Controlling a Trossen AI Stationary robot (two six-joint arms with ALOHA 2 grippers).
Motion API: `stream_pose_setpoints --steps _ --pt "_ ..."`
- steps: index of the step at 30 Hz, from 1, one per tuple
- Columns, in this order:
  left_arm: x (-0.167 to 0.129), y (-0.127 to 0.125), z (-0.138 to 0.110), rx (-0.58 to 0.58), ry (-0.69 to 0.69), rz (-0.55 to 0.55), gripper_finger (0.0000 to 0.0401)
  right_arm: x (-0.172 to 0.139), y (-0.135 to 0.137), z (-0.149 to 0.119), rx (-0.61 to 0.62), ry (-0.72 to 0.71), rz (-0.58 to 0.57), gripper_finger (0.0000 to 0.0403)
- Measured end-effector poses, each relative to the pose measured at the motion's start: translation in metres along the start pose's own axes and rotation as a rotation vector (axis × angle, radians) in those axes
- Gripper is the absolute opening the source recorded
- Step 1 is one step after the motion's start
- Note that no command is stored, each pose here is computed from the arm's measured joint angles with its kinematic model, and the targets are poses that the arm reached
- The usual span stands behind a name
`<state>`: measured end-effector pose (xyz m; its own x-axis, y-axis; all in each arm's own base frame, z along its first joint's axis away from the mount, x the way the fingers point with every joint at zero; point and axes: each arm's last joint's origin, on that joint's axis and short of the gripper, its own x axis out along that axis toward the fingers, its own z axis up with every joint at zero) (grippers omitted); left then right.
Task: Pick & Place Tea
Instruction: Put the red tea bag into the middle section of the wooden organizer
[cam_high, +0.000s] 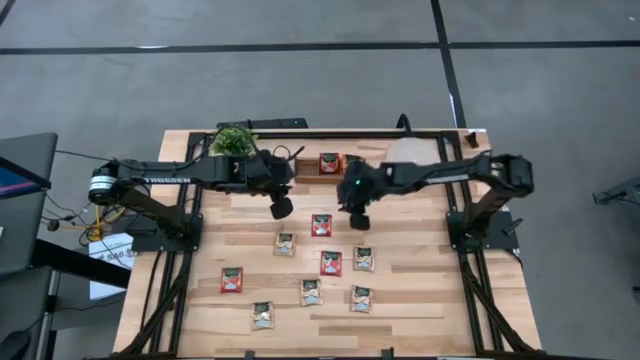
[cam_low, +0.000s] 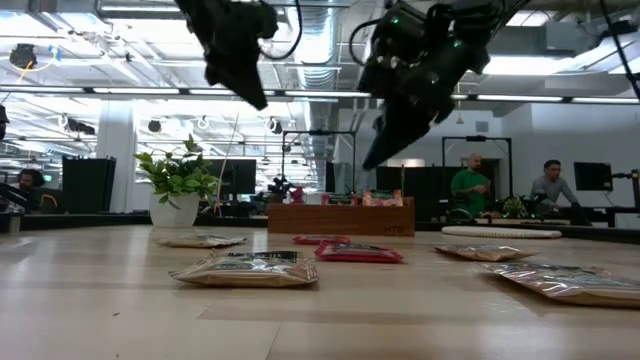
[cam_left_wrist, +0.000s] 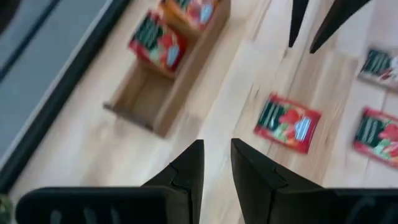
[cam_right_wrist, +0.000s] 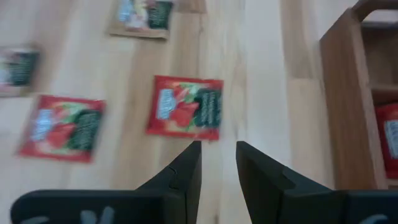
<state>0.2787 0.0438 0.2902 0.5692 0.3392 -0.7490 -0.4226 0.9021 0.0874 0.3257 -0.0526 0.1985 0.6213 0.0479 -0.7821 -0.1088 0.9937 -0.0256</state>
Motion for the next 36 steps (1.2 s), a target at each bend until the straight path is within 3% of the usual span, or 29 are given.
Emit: stream_pose_setpoints --steps 4,15,25,36 --pt "0.012 0.001 -0.022 -0.044 0.060 0.008 0.0074 0.024 0.002 0.000 -0.008 0.033 -0.016 0.0093" --pt "0.024 0.007 -0.063 -0.174 -0.138 -0.052 0.0074 0.058 -0.007 0.014 0.039 0.189 0.063 0.0093" --pt "-0.009 0.022 -0.098 -0.259 -0.283 -0.090 0.0074 0.082 -0.011 0.021 0.031 0.248 0.125 0.0093" --pt "-0.042 0.036 -0.119 -0.279 -0.446 -0.115 0.0074 0.082 -0.010 0.020 0.056 0.282 0.130 0.0093"
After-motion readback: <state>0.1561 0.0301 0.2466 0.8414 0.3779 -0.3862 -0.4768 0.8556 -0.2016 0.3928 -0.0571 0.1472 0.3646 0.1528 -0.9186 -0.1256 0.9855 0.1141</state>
